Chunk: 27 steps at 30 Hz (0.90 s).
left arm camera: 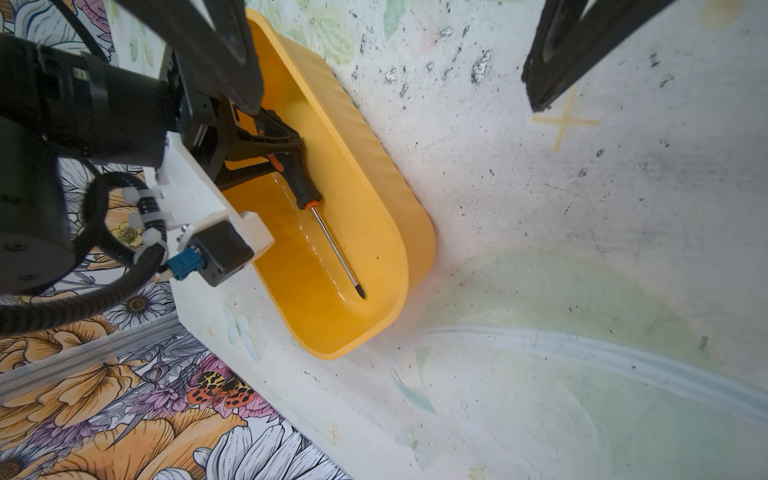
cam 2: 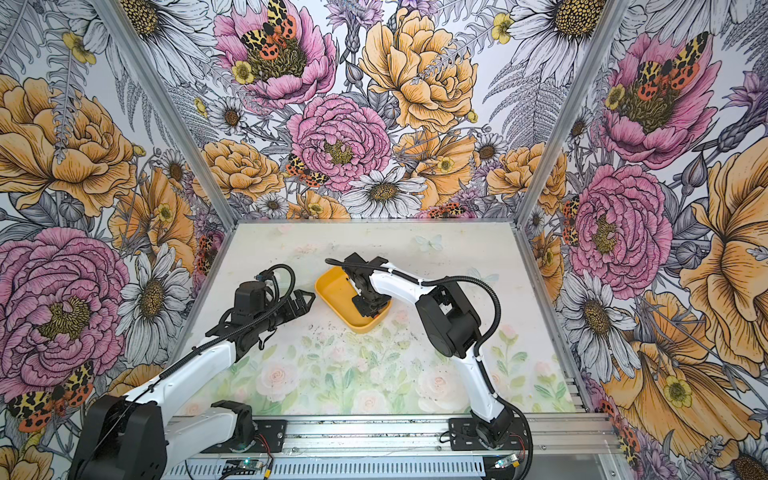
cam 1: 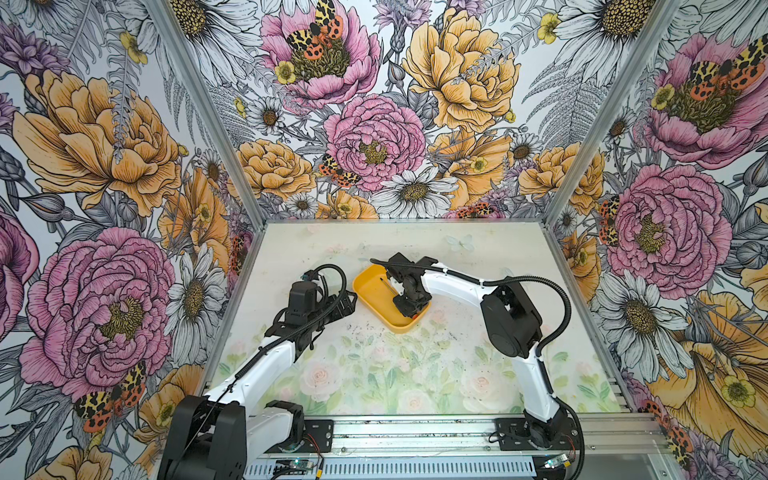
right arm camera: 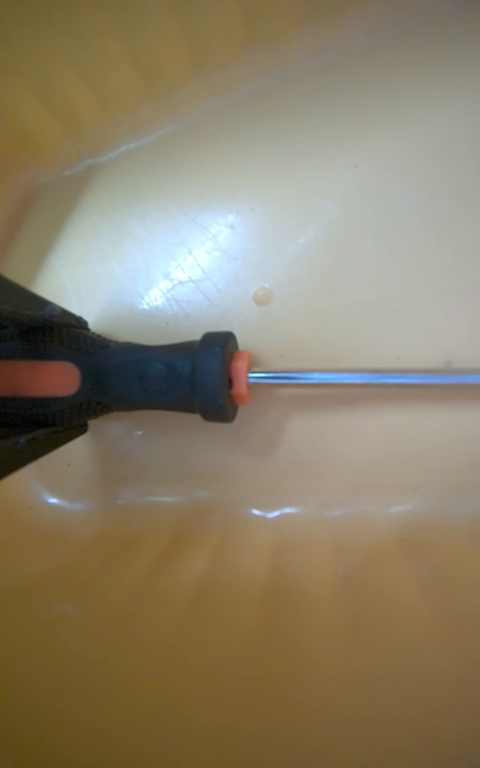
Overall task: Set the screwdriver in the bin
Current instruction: 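Lower the screwdriver into the bin and open the right gripper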
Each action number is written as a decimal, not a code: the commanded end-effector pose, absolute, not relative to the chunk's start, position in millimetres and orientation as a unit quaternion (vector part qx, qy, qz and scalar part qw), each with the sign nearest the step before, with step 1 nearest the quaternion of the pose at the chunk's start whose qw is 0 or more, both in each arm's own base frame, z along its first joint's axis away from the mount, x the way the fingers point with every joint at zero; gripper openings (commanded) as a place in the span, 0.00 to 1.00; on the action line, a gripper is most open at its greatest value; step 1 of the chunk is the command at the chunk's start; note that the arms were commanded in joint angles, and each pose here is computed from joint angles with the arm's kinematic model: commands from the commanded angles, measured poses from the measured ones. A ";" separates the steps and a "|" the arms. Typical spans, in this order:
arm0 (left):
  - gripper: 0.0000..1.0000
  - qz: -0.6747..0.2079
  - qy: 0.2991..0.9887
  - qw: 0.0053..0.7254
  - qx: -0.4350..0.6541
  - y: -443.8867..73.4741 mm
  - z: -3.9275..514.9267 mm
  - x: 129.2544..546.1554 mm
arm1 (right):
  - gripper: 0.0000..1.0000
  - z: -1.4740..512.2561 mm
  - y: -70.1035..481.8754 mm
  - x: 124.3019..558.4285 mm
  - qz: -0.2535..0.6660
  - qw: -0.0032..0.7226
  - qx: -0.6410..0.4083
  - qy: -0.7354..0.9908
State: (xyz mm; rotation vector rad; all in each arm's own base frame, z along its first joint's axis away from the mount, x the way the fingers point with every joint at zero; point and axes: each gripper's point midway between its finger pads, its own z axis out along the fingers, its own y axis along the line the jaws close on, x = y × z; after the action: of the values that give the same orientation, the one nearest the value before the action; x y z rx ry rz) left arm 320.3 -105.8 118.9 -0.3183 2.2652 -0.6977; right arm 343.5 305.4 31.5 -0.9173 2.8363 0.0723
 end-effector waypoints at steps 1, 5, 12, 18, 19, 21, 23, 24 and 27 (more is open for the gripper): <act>0.99 -0.283 0.876 0.371 -0.124 -106.8 120.9 324.0 | 0.33 32.9 311.6 351.4 0.017 0.094 -0.308 0.947; 0.99 -0.284 0.877 0.369 -0.123 -107.7 120.4 325.2 | 0.37 31.3 312.7 352.2 0.016 0.094 -0.309 0.946; 0.99 -0.284 0.877 0.367 -0.123 -108.1 119.5 326.1 | 0.44 31.0 313.9 352.4 0.018 0.094 -0.312 0.945; 0.99 -0.284 0.878 0.365 -0.123 -108.7 119.2 326.7 | 0.47 33.3 315.1 352.7 0.021 0.095 -0.314 0.945; 0.99 -0.284 0.878 0.365 -0.122 -108.7 119.4 327.0 | 0.47 34.3 315.2 353.0 0.022 0.096 -0.313 0.945; 0.99 -0.283 0.879 0.365 -0.123 -108.2 118.7 326.6 | 0.48 38.2 316.1 352.8 0.024 0.099 -0.314 0.944; 0.99 -0.283 0.878 0.366 -0.122 -108.2 120.1 326.6 | 0.49 43.1 316.1 353.3 0.026 0.103 -0.313 0.944; 0.99 -0.282 0.878 0.366 -0.123 -107.8 120.6 326.6 | 0.49 47.5 316.8 353.5 0.028 0.107 -0.313 0.943; 0.99 -0.279 0.878 0.368 -0.124 -106.2 121.5 326.0 | 0.50 59.7 316.2 353.9 0.030 0.118 -0.314 0.942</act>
State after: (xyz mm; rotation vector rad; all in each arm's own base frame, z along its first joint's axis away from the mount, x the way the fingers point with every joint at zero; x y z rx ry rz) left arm 322.6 -107.7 113.4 -0.3170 2.2773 -0.7070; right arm 349.3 308.4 37.4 -0.9104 2.8147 0.0712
